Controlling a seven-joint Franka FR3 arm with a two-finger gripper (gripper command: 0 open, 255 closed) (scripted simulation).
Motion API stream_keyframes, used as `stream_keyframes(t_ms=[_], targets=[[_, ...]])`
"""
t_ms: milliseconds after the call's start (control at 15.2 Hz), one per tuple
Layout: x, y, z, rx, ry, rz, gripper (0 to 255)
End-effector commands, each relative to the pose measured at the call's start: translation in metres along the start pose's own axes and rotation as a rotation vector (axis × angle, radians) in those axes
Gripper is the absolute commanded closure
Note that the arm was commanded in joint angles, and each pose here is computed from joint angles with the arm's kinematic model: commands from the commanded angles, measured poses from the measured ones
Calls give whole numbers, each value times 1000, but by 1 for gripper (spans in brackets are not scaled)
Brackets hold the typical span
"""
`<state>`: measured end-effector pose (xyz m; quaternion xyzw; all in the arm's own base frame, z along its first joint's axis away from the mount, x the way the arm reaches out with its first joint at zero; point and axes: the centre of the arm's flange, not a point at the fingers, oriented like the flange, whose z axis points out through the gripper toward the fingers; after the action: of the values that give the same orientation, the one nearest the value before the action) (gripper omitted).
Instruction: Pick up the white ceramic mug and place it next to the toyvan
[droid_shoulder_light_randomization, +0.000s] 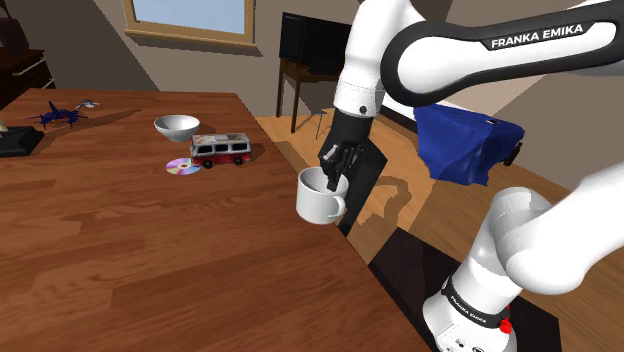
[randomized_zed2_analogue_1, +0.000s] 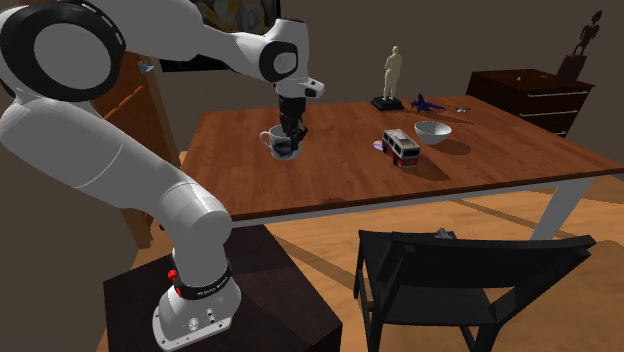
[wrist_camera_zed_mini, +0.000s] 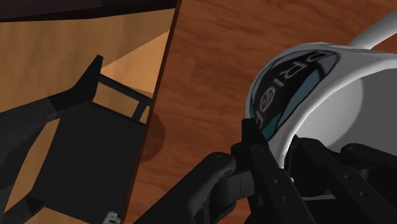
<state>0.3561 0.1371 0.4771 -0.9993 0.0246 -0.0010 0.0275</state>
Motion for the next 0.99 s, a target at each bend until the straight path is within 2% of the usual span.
stream_keyframes(t_ms=[0, 330, 924], targets=[[0, 0, -10, 0, 0, 0, 255], [0, -1, -32, 0, 0, 0, 255], [114, 33, -34, 0, 0, 0, 255]])
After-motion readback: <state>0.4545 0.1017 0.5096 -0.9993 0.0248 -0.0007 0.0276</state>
